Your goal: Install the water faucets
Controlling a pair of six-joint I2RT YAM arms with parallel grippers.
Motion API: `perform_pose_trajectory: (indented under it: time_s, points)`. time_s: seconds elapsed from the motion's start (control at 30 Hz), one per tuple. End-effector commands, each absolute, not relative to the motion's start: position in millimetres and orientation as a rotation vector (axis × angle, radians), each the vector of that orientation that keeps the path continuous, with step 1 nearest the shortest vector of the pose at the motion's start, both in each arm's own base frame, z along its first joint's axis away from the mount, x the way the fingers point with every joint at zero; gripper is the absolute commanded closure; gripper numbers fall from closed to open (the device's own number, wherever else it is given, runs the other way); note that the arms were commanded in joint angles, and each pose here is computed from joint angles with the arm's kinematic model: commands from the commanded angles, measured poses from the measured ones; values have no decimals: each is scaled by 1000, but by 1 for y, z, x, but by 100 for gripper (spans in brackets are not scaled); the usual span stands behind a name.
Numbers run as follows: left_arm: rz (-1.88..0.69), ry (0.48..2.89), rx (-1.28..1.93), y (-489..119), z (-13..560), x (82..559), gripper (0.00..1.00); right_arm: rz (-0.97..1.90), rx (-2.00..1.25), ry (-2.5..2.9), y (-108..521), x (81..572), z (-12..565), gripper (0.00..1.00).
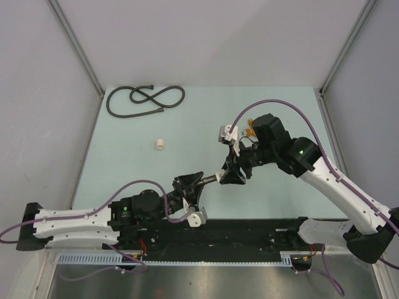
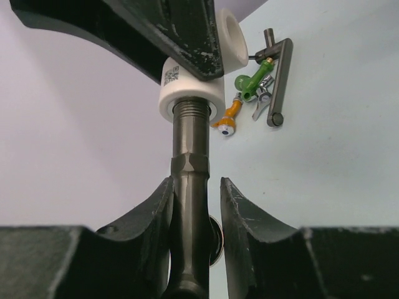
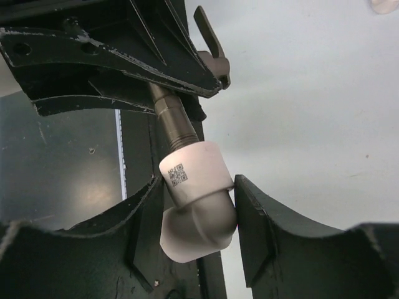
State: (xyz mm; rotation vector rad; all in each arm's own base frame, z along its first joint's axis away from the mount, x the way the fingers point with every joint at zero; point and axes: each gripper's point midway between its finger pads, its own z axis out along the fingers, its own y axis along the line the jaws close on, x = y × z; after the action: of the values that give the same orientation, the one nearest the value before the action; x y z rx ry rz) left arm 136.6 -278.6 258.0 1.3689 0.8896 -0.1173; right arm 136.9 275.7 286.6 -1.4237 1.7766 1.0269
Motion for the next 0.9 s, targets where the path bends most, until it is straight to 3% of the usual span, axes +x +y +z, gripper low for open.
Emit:
perform_pose_trajectory:
  time_s: [0.0, 0.3, 0.4, 0.5, 0.67, 0.77, 0.8, 0.87]
  points:
    - [-161, 683, 1209, -293, 318, 122, 100, 1224, -1384, 1621, 305, 128, 328, 100]
    - [-185, 757, 1147, -287, 306, 129, 100, 1163, -1347, 1650, 304, 141, 325, 98]
    - [-215, 812, 1108, -284, 301, 135, 100, 1158, -1333, 1641, 305, 144, 328, 85]
    - [-273, 870, 1066, -280, 297, 141, 100, 1145, -1320, 1626, 305, 146, 331, 66]
    - [-381, 961, 986, -273, 290, 153, 100, 1126, -1303, 1600, 304, 149, 338, 49]
    - [-441, 1000, 974, -273, 282, 156, 100, 1111, -1290, 1577, 304, 150, 343, 31]
    - [-458, 1007, 968, -273, 282, 157, 100, 1106, -1285, 1561, 304, 152, 346, 19]
    - [-492, 1035, 960, -273, 276, 159, 100, 1092, -1271, 1540, 303, 153, 352, 12]
